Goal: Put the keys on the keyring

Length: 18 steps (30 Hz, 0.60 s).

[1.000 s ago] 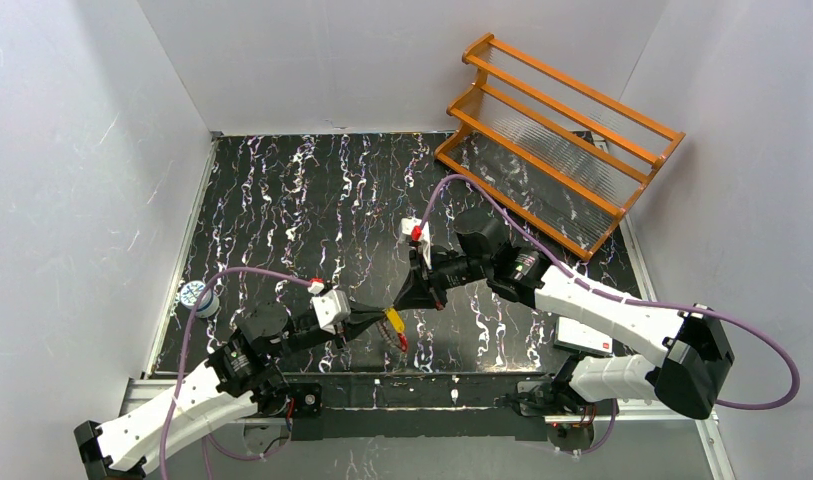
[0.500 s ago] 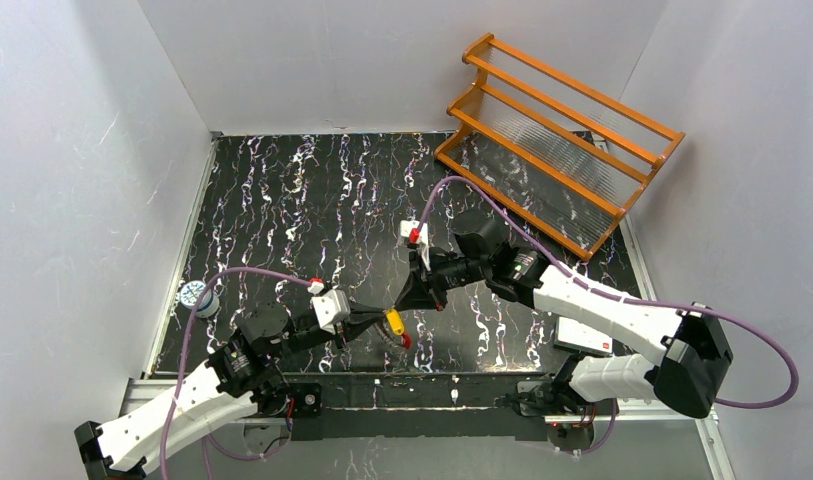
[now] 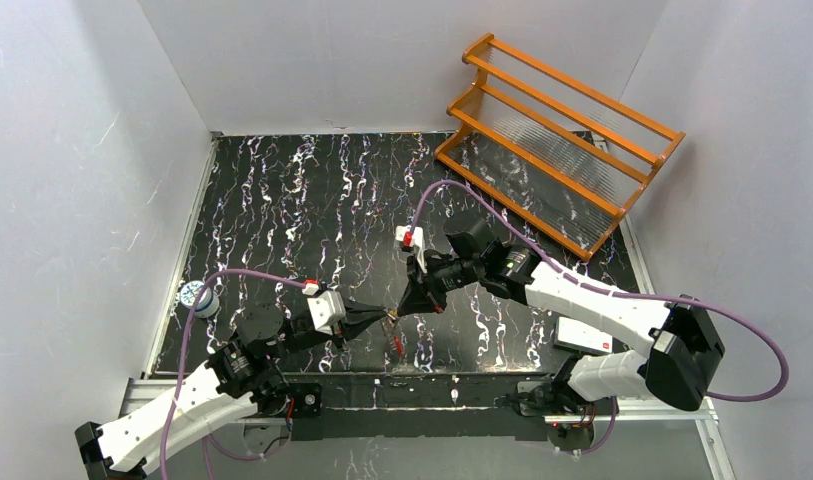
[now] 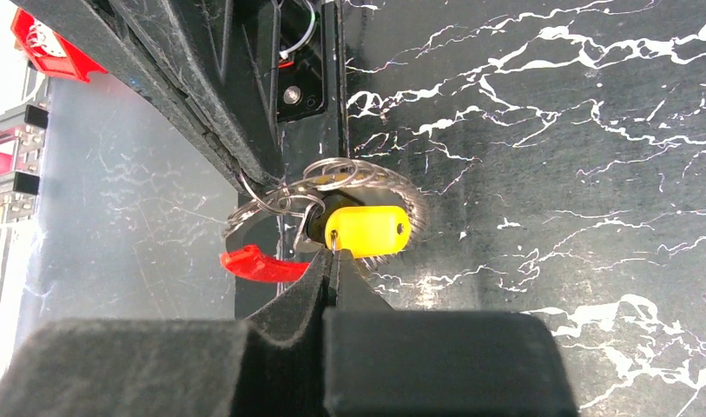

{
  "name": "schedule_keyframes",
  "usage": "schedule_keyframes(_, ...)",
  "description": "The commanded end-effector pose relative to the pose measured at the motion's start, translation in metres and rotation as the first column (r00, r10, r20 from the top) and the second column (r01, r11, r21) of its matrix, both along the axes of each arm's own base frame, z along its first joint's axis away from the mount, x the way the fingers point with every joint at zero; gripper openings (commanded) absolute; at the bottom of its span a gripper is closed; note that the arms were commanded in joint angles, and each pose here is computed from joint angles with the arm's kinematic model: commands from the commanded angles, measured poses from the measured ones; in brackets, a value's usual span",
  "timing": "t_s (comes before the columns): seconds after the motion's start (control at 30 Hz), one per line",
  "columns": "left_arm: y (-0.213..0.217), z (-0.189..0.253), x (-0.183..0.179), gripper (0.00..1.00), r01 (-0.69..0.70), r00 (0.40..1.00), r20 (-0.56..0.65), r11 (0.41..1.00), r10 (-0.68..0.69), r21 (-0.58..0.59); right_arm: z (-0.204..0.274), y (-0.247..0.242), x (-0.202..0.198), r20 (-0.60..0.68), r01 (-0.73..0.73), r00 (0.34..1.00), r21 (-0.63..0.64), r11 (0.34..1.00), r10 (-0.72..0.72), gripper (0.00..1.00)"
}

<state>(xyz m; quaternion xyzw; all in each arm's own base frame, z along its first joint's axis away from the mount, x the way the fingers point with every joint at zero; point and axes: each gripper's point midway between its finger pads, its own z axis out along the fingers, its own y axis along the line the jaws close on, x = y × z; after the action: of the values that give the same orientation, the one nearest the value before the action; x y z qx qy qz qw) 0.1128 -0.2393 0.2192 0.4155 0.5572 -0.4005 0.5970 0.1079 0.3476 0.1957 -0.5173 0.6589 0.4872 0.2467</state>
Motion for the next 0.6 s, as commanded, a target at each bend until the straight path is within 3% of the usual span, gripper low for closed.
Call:
schedule_keyframes(0.0, -0.002, 0.013, -0.002, 0.00, 0.015, 1.000, 0.027, 0.999, -0.014, -0.047, 0.023, 0.007, 0.001, 0.028, -0.025, 0.999, 0.067, 0.997, 0.024, 0.01)
schedule_keyframes(0.57, 0.002, 0.015, -0.003, 0.00, 0.003, 1.000, 0.026, 0.998, -0.001, -0.066, 0.051, -0.006, 0.009, 0.219, -0.011, 0.975, 0.136, 0.991, -0.019, 0.01)
